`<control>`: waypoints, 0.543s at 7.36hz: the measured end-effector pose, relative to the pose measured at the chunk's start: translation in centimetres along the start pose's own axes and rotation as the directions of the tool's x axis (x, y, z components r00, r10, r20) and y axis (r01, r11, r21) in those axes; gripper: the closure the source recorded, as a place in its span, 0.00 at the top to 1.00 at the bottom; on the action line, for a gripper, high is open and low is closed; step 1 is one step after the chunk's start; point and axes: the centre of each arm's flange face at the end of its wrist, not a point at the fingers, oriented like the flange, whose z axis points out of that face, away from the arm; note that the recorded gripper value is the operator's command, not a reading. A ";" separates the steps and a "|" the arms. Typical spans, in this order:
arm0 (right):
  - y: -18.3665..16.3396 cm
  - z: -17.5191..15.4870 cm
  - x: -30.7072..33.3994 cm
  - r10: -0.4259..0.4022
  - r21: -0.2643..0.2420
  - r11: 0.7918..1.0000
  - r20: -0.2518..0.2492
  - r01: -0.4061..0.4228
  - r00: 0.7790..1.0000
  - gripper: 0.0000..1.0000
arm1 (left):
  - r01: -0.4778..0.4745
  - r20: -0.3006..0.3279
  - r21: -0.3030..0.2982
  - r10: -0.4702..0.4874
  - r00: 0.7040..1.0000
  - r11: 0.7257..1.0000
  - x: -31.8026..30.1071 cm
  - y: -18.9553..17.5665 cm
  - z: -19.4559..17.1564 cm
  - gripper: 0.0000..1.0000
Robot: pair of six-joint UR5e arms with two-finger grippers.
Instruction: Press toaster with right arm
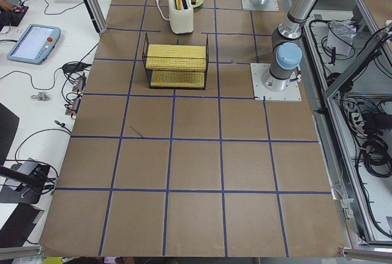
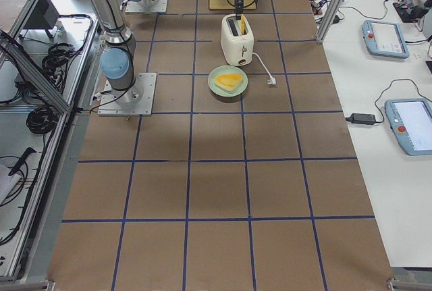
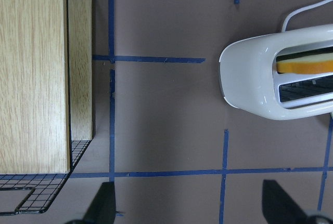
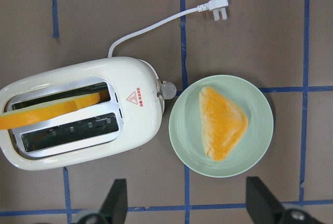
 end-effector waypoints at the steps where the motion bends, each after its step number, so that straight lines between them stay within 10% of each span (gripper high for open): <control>1: 0.0 0.4 0.1 0.002 -0.008 1.000 0.004 -0.002 1.000 1.00 | 0.000 0.000 0.000 0.000 1.000 1.000 0.0 0.0 0.0 1.00; 4: 0.2 0.3 0.4 -0.010 -0.028 1.000 -0.002 0.010 1.000 1.00 | 0.000 0.000 0.000 0.000 1.000 1.000 0.0 0.0 0.0 1.00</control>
